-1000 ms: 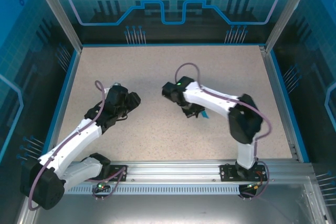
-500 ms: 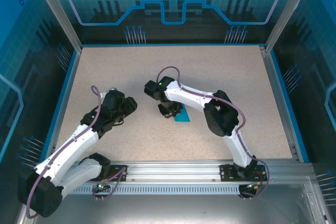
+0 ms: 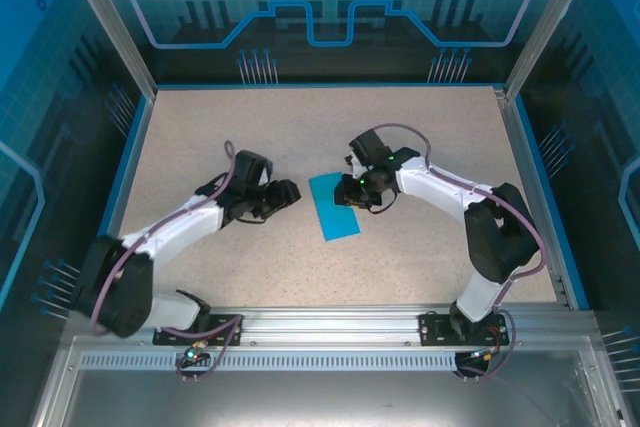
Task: Fold a paper plane with a square sheet of paper (pick it up from the middle)
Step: Rotate the paper at the center of the table.
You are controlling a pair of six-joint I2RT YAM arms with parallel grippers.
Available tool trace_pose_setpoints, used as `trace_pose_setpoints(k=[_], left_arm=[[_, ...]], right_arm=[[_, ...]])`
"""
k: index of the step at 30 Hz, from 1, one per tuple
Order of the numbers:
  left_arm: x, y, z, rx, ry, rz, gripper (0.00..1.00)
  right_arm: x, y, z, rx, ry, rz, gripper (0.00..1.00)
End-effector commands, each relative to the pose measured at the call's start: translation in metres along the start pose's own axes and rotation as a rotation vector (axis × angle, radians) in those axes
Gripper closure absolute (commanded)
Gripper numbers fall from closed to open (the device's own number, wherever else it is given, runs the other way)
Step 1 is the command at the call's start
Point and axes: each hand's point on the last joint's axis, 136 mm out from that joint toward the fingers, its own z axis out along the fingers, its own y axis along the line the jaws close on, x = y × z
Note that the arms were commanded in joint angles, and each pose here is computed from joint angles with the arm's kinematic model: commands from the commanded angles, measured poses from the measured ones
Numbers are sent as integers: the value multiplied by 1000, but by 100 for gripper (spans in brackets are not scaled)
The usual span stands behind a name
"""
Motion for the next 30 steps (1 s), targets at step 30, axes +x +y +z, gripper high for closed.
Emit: trace_pose_setpoints(k=[30], left_arm=[[-2,-48,99,120,253,-36,50]], right_arm=[[48,-48,62,53,-38,359,79]])
